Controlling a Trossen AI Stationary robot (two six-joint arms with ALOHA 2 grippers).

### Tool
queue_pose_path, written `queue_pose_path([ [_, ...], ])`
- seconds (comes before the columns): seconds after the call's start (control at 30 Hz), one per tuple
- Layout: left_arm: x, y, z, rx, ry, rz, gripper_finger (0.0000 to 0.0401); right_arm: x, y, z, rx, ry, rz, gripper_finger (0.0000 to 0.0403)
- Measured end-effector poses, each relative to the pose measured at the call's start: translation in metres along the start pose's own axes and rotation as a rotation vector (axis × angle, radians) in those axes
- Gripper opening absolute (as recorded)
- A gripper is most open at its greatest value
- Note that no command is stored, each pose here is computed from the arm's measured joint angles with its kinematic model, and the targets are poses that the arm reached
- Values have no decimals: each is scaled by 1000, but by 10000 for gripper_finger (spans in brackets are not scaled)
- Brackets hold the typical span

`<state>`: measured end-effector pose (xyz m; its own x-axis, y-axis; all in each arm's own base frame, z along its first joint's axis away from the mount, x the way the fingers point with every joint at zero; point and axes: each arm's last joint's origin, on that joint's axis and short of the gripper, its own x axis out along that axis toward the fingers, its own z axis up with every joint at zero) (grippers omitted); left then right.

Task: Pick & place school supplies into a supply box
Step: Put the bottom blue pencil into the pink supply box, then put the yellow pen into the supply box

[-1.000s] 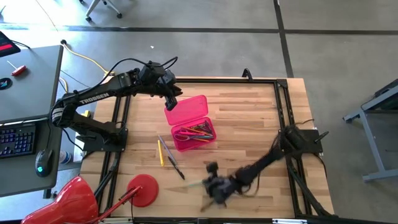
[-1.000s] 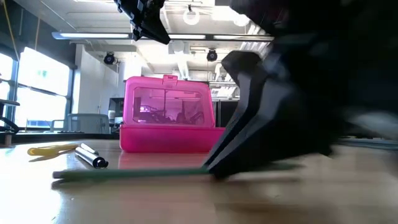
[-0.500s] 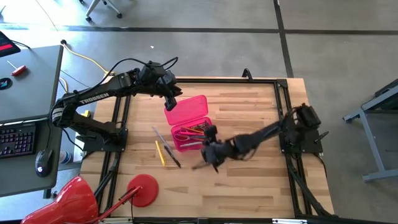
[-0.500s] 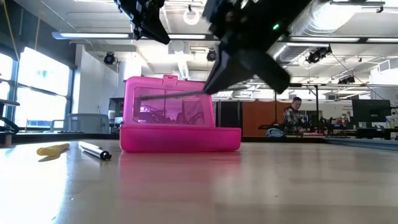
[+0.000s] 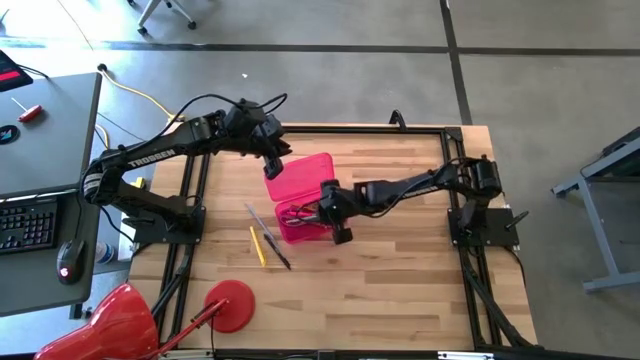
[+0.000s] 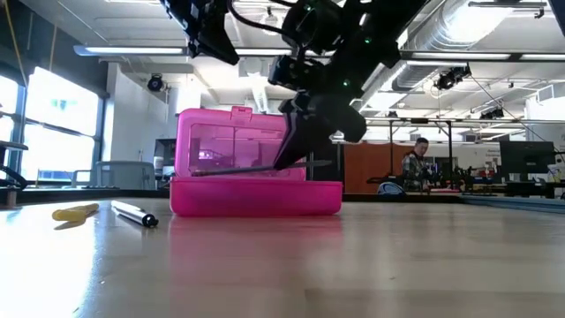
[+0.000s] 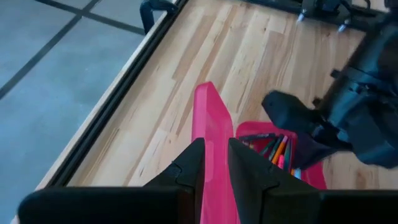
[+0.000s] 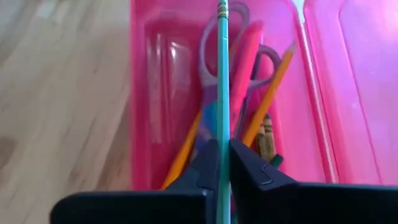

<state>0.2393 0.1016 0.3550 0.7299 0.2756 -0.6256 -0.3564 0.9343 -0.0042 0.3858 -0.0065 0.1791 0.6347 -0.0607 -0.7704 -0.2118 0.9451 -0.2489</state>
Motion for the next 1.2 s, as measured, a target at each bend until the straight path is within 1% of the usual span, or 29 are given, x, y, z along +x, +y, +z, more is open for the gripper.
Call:
queue_pose_path([
  [0.13,0,0,-3,-1,36,10,101,0,-3,4,1,-34,-33,34],
  [0.27,0,1,-8,-1,82,49,101,0,-5,6,4,-50,-86,64],
  [0.33,0,2,-9,0,94,65,101,0,-5,7,5,-52,-93,78],
  [0.47,0,2,-10,0,101,75,101,-1,-6,6,22,-34,-143,97],
  [0.53,-1,2,-10,0,110,75,101,-1,-7,5,76,-17,-162,100],
  [0.6,-1,2,-11,0,112,73,101,-1,-5,3,103,-3,-151,99],
  [0.67,-1,2,-11,-2,112,69,101,-1,-1,1,96,22,-130,94],
  [0.77,-1,2,-11,-40,112,65,101,-1,8,-1,74,68,-119,83],
  [0.87,-1,0,-14,-55,146,-3,101,-2,17,-1,64,104,-140,76],
  [0.97,-2,-4,-20,-50,206,-121,101,-4,27,2,38,111,-173,74],
  [1.03,-4,-6,-26,-58,271,-199,101,-5,35,4,17,114,-198,75],
  [1.13,-9,-10,-38,-114,404,-311,101,-8,46,7,-14,120,-249,77],
  [1.2,-14,-12,-46,-141,507,-340,101,-11,52,8,-32,132,-280,79],
])
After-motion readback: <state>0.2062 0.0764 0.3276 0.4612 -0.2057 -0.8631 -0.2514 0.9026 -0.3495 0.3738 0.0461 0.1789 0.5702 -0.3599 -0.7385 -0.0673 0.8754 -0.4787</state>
